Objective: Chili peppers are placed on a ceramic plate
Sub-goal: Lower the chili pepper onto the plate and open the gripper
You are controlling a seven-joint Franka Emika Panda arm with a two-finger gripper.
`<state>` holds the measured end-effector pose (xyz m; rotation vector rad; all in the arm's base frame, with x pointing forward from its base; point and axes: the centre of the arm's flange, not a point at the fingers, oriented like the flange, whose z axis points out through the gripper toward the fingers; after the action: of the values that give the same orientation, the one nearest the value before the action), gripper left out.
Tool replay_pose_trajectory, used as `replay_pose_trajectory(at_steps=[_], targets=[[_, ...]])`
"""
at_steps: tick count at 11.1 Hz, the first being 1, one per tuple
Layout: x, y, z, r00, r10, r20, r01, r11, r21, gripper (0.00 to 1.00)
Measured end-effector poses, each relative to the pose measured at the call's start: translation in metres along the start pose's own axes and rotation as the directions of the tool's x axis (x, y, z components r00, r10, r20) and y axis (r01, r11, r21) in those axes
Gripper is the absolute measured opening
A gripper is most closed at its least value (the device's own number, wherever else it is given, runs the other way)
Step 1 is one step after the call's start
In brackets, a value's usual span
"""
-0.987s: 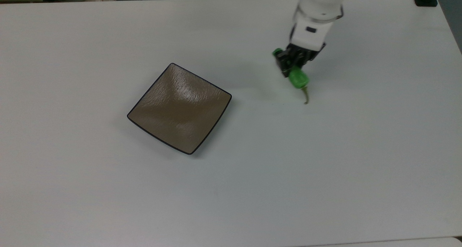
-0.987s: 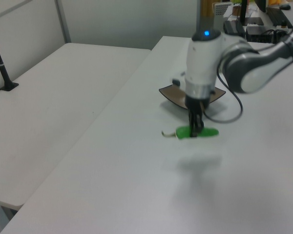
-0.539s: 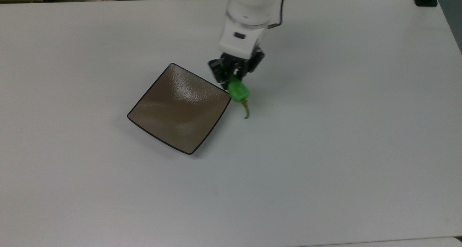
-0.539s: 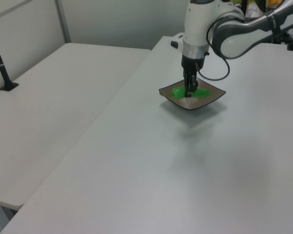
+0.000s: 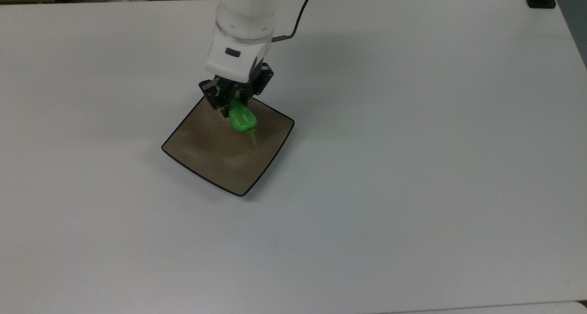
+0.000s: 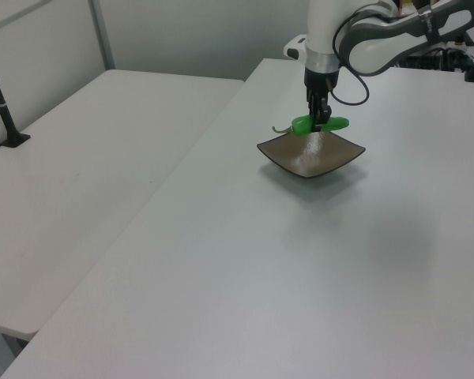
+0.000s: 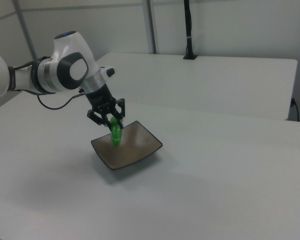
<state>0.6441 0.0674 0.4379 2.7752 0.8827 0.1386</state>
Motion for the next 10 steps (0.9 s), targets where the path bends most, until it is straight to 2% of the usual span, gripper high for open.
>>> replay_pose_trajectory(at_steps=[1,5,10], targets=[[-0.004,0.007,0.005,1.000,0.007,0.008,-0.007,1.000,0.001,0.41],[-0.004,0.010,0.015,1.000,0.010,0.011,-0.010,1.000,-0.001,0.99],[-0.005,0.014,0.014,0.999,0.035,-0.001,-0.035,0.999,0.016,1.00]])
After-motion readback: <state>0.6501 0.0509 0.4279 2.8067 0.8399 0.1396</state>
